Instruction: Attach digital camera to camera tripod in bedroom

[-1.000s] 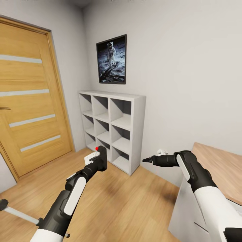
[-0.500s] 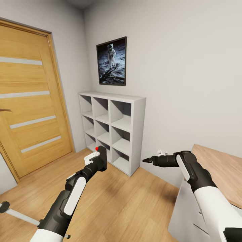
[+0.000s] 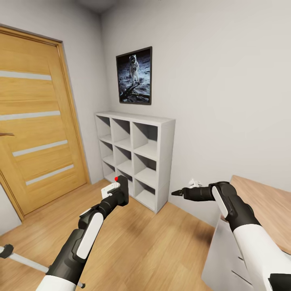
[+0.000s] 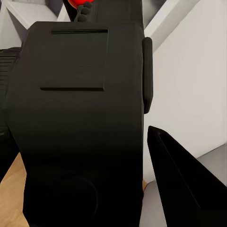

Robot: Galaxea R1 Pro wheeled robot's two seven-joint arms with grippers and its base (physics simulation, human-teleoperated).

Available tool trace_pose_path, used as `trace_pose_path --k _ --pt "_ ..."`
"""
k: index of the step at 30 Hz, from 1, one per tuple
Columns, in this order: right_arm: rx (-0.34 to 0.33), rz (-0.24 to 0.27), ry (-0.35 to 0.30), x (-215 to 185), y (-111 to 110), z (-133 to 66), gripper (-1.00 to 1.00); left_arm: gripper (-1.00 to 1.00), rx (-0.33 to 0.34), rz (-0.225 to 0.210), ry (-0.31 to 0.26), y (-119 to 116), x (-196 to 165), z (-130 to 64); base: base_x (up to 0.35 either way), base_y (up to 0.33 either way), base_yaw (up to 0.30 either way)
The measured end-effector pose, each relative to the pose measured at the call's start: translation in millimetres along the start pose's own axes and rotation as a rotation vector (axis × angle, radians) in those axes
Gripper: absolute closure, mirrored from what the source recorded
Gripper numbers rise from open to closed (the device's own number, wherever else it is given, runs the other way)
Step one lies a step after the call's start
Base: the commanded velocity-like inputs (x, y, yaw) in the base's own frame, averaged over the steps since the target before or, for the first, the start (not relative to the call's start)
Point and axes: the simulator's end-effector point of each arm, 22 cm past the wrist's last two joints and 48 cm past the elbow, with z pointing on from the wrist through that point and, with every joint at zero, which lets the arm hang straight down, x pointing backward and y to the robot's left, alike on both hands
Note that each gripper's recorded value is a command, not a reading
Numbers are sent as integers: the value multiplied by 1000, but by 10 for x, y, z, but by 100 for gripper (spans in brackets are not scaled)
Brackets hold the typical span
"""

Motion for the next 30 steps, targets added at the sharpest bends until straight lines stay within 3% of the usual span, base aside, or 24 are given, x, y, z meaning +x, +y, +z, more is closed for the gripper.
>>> trace_pose_path --k 30 --pt "-5 1 3 -194 239 -231 -100 100 -8 -2 7 -168 -258 -155 0 0 0"
